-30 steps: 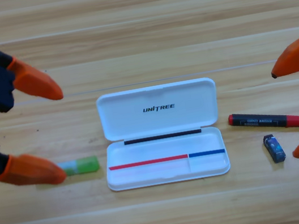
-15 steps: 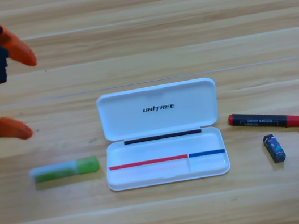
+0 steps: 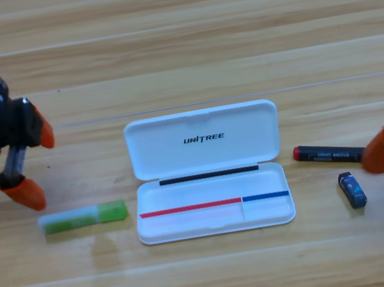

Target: Clean up eraser and pencils

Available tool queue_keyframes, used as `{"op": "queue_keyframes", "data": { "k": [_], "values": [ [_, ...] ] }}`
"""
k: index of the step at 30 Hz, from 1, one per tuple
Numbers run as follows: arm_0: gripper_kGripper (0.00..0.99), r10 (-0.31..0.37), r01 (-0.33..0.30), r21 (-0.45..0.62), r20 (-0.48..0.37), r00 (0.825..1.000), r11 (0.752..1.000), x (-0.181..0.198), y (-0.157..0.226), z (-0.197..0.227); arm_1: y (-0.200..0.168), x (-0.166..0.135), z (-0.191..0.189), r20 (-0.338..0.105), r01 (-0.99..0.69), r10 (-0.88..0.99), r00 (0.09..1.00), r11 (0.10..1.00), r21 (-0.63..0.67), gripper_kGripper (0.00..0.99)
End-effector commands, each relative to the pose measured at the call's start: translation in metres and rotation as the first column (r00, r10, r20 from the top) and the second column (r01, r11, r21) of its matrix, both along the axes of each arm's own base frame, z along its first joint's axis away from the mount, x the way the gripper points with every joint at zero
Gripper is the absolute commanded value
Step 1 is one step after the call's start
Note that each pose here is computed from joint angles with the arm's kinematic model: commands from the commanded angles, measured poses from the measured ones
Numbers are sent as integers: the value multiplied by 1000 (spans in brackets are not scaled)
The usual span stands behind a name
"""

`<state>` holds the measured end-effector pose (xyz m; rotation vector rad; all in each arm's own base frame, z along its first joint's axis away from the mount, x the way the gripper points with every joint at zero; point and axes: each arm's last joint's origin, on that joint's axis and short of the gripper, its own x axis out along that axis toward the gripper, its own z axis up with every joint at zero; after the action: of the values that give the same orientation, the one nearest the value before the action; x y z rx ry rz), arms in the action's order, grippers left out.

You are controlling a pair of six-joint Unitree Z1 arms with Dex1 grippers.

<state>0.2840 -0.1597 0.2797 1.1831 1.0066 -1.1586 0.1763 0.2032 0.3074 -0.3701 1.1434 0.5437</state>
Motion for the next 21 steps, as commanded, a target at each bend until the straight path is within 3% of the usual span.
{"op": "queue_keyframes", "data": {
  "k": [1, 5, 14, 18, 21],
  "values": [
    [936, 26, -26, 2, -75, 997, 1000, 11, 1, -24, 20, 47, -61, -214, 145, -161, 964, 985, -91, 966],
    [933, 34, -34, 0, -98, 995, 999, 9, 1, -28, 33, 64, -80, -196, 208, -236, 952, 966, -151, 979],
    [986, 34, -37, -15, -151, 988, 999, 4, 2, -40, 42, 80, -117, -242, 272, -320, 916, 938, -214, 813],
    [986, 31, -34, -16, -148, 989, 999, 0, 4, -48, 45, 83, -126, -260, 294, -346, 901, 931, -218, 801],
    [988, 46, -48, -13, -125, 991, 999, -1, 5, -56, 48, 84, -134, -283, 295, -350, 893, 930, -220, 640]
  ]
}}
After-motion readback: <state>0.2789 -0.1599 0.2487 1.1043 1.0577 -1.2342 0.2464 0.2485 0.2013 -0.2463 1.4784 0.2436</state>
